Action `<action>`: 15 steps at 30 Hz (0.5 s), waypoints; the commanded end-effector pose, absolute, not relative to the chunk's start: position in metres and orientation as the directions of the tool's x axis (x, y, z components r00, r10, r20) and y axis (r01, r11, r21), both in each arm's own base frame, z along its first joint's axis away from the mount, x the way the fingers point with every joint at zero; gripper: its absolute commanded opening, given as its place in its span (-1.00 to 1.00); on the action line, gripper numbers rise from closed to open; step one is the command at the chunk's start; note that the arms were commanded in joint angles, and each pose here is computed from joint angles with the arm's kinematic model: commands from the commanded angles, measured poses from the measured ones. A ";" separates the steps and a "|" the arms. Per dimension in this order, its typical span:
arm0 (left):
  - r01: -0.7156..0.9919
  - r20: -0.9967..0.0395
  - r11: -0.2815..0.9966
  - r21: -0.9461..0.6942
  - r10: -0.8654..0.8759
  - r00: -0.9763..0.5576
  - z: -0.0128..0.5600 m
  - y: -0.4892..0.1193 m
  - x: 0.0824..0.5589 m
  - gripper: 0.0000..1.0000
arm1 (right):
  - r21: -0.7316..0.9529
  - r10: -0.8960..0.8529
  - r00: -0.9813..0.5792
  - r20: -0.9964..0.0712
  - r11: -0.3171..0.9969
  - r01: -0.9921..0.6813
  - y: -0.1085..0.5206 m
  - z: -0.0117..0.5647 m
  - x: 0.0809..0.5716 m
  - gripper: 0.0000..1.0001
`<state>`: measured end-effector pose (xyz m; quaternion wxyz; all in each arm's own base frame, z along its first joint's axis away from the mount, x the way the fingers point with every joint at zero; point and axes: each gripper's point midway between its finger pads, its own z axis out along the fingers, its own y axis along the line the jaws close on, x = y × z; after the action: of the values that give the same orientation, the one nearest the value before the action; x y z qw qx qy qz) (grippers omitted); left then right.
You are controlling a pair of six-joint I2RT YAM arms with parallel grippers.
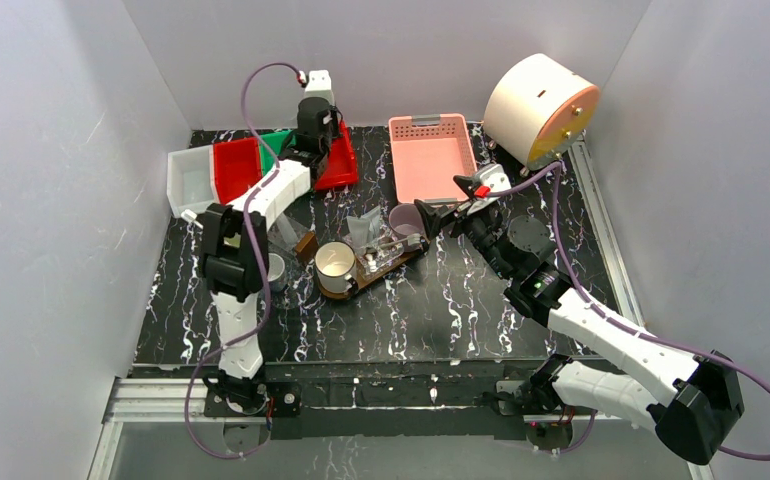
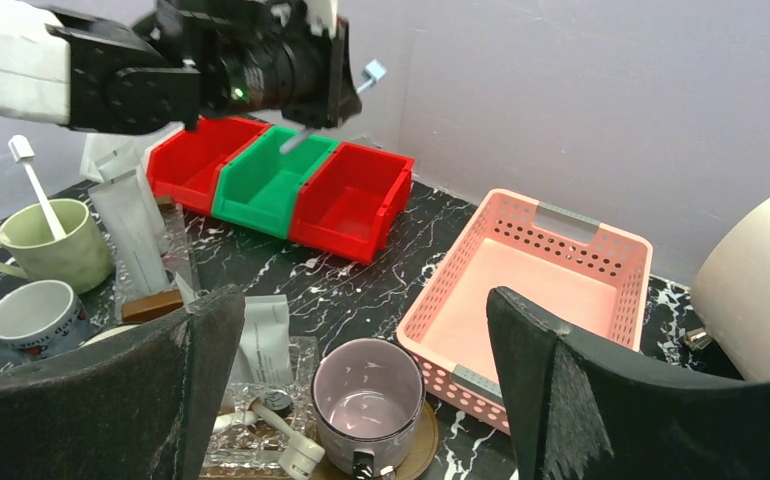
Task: Prepare toiletry sets of a toothbrush and toothpaste on the tray
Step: Pick up the toothbrush from the storage box.
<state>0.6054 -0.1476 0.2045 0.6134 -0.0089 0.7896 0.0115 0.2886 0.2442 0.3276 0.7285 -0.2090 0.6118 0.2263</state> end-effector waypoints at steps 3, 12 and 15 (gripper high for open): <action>0.157 -0.978 0.965 -0.210 -0.205 -0.051 0.300 -0.177 0.573 -1.00 | 0.010 0.141 0.162 -0.977 0.785 -0.619 0.249 0.348 0.283 0.97; 0.347 -0.907 0.846 -0.404 -0.421 -0.029 0.350 -0.196 0.509 -1.00 | 0.075 0.216 0.116 -0.969 0.714 -0.697 0.265 0.358 0.272 0.97; 0.432 -0.883 0.787 -0.441 -0.465 -0.055 0.361 -0.210 0.487 -1.00 | 0.097 0.240 0.094 -0.966 0.678 -0.728 0.274 0.359 0.269 0.97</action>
<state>0.5216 -0.1875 0.3112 0.6767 -0.0261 0.6990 -0.2300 0.2760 0.2621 0.3234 0.6997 -0.2170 0.6158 0.2900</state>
